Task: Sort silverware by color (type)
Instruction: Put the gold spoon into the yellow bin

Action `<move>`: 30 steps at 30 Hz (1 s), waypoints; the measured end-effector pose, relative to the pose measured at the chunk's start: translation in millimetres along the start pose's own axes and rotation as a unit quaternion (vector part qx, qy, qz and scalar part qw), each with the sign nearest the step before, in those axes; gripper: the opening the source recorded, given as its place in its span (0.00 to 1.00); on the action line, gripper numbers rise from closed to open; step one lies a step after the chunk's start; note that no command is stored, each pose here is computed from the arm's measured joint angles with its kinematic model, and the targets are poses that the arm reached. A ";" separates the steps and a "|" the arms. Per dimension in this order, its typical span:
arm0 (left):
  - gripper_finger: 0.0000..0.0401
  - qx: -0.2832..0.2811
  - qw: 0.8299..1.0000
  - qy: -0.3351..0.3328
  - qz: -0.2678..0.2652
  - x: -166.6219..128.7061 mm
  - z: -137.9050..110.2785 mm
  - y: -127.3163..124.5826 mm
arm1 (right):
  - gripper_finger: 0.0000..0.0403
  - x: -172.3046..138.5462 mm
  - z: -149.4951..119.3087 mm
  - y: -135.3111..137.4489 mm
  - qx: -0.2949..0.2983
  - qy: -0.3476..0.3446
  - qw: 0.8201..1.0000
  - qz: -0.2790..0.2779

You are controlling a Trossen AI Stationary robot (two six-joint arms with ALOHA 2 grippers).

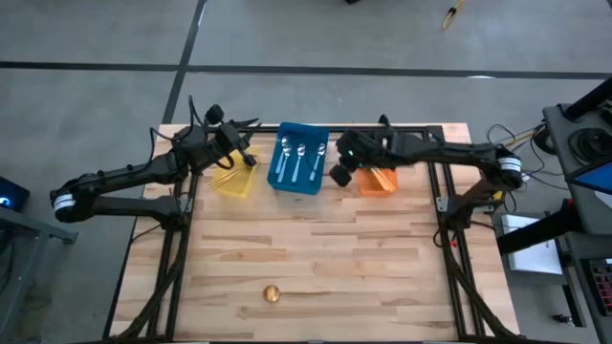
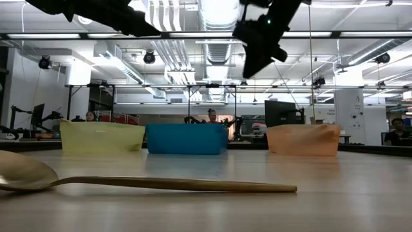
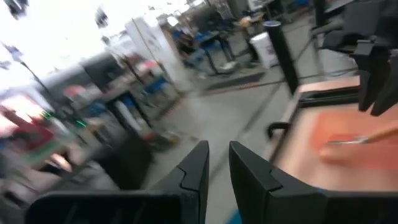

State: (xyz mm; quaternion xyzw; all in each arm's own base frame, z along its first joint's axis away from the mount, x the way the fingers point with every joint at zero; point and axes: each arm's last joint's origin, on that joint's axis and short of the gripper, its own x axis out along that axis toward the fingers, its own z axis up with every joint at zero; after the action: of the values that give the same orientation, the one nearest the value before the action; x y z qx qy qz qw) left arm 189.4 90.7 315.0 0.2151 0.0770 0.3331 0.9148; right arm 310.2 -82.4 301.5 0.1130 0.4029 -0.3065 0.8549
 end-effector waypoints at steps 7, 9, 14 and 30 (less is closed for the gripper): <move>0.11 -0.101 0.987 0.034 -0.120 -3.0 -8.6 -14.6 | 0.15 -3.3 -36.1 38.7 -0.073 -0.106 0.988 0.085; 0.11 -0.122 0.981 0.045 -0.143 -4.7 -9.4 -19.5 | 0.14 -3.3 -45.2 48.8 -0.091 -0.120 0.983 0.102; 0.11 -0.153 0.969 0.064 -0.181 -10.6 -7.9 -33.4 | 0.13 -7.1 -59.1 68.1 -0.118 -0.127 0.976 0.130; 0.11 -0.197 0.920 0.085 -0.327 -46.1 9.3 -85.5 | 0.13 -34.8 -61.1 115.7 -0.155 -0.149 0.957 0.193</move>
State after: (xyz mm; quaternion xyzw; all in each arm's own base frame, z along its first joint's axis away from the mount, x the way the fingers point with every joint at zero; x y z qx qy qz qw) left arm 206.0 -0.7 285.3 -0.0352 0.1531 0.0406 0.9867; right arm 326.5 50.6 281.9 0.0077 0.2841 -0.0828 0.9552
